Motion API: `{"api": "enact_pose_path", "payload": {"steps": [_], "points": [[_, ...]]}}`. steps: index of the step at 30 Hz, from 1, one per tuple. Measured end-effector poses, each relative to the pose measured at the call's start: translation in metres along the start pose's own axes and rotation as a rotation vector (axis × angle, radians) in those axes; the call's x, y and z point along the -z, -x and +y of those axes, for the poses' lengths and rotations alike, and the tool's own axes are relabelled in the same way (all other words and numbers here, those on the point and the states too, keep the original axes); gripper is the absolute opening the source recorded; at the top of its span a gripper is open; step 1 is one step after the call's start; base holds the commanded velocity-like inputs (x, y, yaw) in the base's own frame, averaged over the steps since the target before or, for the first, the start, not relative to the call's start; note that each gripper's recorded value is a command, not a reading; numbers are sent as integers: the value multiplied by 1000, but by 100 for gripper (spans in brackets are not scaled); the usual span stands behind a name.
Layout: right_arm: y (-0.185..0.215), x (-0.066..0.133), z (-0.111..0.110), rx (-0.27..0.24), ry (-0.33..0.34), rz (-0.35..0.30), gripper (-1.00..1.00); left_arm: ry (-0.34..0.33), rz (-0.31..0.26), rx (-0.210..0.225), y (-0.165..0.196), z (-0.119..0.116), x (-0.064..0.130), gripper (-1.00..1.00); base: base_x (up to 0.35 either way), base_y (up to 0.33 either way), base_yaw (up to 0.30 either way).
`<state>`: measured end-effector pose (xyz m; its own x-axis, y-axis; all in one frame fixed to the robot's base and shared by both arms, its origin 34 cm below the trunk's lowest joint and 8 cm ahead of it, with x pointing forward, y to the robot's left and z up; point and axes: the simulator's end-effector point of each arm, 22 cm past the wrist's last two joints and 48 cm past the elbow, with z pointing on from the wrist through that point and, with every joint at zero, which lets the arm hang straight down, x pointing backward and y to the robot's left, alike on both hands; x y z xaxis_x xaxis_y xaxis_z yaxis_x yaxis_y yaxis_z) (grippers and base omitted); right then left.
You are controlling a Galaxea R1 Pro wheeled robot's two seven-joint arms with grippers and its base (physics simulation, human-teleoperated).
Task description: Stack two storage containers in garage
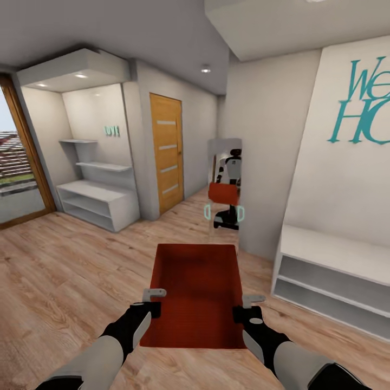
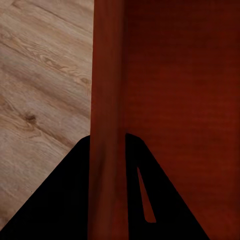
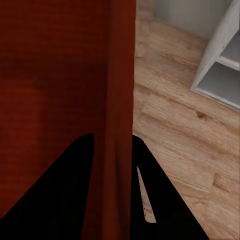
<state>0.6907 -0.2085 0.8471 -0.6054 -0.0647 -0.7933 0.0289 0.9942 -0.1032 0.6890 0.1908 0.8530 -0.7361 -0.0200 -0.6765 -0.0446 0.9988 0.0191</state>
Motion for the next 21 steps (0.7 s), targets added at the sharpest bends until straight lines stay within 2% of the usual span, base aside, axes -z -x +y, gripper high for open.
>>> {"api": "enact_pose_path", "payload": {"steps": [21], "points": [[0,0,0,1,-1,0,-100,0,1,0,0,0,0,-100,322,0,273]]}}
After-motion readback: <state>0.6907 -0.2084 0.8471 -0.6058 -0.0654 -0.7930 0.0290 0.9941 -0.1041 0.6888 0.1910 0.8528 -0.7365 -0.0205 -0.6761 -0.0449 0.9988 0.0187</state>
